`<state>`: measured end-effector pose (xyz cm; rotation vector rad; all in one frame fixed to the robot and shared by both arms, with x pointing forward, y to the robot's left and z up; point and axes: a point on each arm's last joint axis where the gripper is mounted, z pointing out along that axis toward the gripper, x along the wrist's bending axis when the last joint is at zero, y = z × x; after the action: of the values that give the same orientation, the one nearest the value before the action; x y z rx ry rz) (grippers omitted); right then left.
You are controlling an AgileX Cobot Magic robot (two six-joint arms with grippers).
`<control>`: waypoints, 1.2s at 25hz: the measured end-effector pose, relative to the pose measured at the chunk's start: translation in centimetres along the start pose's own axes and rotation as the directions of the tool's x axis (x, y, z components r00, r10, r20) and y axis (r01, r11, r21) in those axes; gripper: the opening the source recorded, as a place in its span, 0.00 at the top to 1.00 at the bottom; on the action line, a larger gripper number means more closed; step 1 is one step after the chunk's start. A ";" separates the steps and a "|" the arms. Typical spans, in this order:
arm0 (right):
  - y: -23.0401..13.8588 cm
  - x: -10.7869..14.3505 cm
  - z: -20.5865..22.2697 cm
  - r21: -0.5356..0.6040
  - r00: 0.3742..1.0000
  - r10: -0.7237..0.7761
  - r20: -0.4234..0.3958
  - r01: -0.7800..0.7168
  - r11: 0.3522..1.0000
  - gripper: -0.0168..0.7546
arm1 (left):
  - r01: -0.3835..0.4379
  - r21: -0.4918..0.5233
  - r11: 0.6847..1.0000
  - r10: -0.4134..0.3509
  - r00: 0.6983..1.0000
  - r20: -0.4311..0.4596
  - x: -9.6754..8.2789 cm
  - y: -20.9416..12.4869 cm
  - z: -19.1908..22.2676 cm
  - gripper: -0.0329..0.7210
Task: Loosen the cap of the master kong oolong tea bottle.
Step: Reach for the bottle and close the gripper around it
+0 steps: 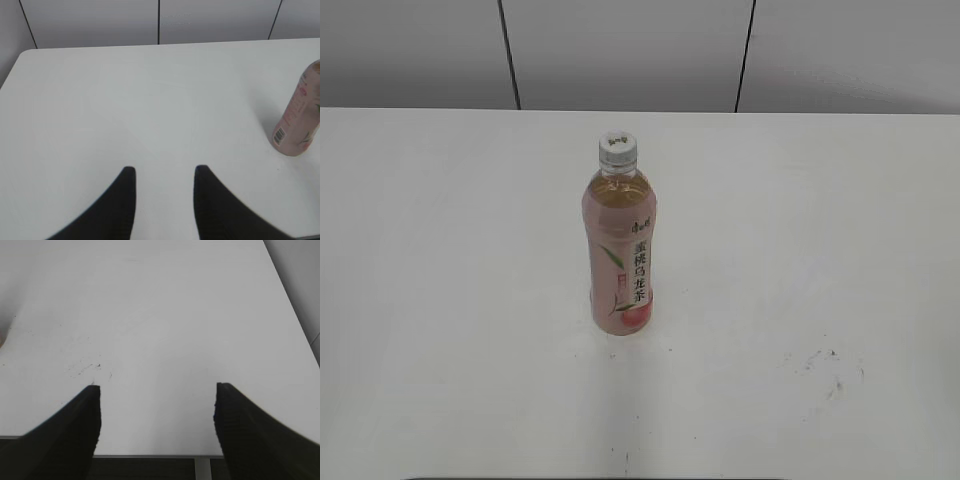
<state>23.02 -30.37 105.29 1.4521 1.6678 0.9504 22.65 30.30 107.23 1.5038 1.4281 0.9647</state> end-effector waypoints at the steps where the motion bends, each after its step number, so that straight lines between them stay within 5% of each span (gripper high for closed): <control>1: 0.0 0.0 0.0 0.000 1.000 0.000 0.000 0.000 1.000 0.29 | 0.000 0.000 1.000 0.000 1.000 0.000 0.0 0.0 0.0 0.64; 30: 0.0 0.0 0.0 0.000 1.000 0.000 0.000 0.000 1.000 0.29 | 0.000 0.000 1.000 0.000 1.000 0.000 0.0 0.0 0.0 0.64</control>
<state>23.02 -30.37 105.29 1.4521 1.6678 0.9504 22.65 30.30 107.23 1.5038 1.4281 0.9647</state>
